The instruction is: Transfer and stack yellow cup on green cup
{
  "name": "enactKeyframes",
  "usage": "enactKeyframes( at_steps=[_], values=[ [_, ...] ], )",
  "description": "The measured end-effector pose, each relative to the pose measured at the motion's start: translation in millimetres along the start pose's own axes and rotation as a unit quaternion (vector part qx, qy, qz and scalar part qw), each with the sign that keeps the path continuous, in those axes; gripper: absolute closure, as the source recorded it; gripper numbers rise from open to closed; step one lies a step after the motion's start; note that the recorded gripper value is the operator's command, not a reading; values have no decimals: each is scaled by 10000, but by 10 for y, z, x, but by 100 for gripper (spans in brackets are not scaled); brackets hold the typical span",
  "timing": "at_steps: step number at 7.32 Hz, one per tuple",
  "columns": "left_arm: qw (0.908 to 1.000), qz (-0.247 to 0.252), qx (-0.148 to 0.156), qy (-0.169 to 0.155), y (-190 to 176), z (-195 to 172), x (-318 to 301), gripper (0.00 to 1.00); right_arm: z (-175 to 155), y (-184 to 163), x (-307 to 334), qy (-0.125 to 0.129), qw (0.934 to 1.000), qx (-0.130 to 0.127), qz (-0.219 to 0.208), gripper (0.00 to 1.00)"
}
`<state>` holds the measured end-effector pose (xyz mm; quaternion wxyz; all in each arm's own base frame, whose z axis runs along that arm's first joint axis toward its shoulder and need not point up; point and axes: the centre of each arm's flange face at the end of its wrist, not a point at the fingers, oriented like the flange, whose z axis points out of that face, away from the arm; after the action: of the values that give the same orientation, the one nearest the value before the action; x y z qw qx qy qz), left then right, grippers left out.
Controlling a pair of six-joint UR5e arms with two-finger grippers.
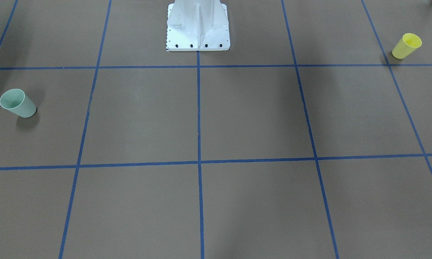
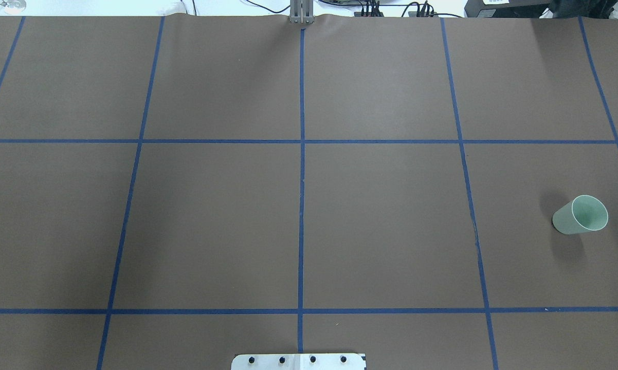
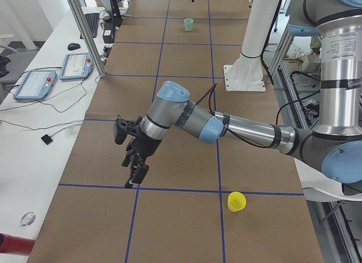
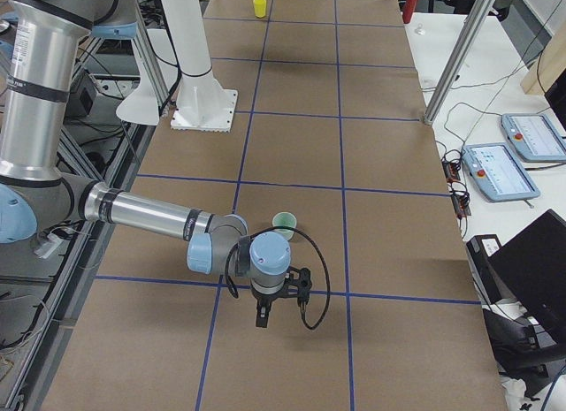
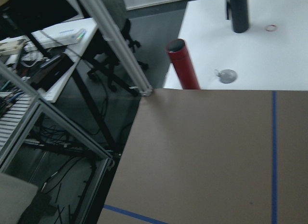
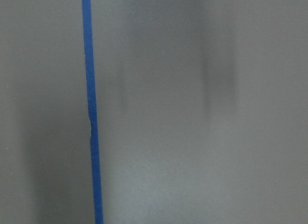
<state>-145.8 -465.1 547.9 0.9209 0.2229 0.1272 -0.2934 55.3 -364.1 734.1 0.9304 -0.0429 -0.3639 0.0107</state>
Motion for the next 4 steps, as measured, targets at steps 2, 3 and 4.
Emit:
enactKeyframes(
  at_steps=[2,3,4],
  values=[
    [9918,-1027,287,-705,108,95,-132,0,18,19,17,-3,10000,-19,23,0],
    [9838,-1384,398,-1066,160,162,-94,0,15,17,13,-5,10000,0,7,0],
    [9739,-1648,493,-1481,239,253,5,0,9,11,7,-7,10000,36,-26,0]
  ],
)
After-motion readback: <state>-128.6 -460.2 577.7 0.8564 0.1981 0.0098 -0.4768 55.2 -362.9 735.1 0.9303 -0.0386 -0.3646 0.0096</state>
